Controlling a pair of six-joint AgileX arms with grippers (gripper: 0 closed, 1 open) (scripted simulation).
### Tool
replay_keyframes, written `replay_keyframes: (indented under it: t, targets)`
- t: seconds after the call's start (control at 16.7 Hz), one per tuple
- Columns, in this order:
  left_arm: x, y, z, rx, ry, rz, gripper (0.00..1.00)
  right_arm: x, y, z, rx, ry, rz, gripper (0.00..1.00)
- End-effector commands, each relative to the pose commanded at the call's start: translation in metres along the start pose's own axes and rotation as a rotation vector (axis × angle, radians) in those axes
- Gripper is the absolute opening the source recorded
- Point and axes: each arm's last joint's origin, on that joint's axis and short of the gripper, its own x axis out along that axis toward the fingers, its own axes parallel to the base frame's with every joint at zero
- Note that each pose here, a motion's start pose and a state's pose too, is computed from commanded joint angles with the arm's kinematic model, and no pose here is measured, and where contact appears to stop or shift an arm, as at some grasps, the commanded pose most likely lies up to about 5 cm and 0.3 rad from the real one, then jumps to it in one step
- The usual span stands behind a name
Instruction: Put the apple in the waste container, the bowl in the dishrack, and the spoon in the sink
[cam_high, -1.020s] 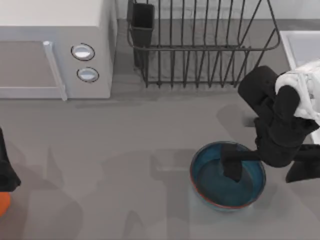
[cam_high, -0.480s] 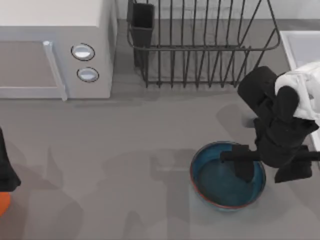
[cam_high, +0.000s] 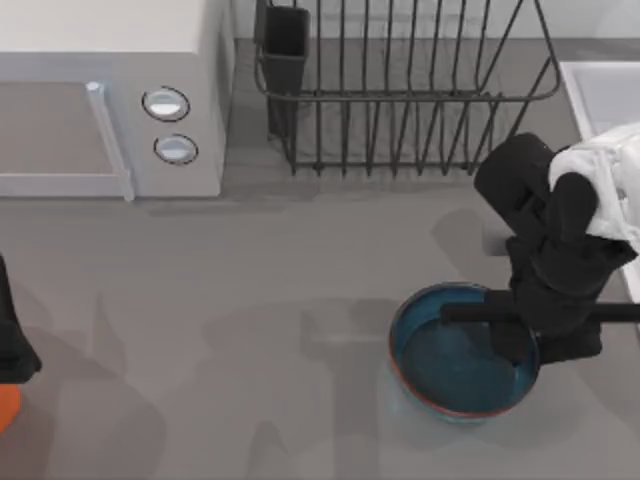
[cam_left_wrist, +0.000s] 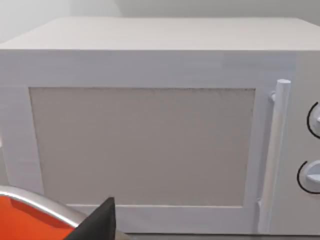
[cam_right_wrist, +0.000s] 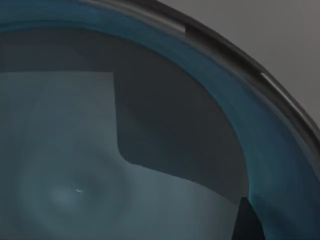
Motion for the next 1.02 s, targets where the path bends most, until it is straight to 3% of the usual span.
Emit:
replay_keyframes:
  t: [0.48, 1.02]
  targets:
    - [0.0, 0.0, 0.0, 0.0, 0.0, 0.0, 1.0, -0.006, 0.001, 0.001, -0.002, -0.006, 0.002, 0.0]
    - [0.0, 0.0, 0.0, 0.0, 0.0, 0.0, 1.0, -0.097, 0.0, 0.0, 0.0, 0.003, -0.002, 0.0]
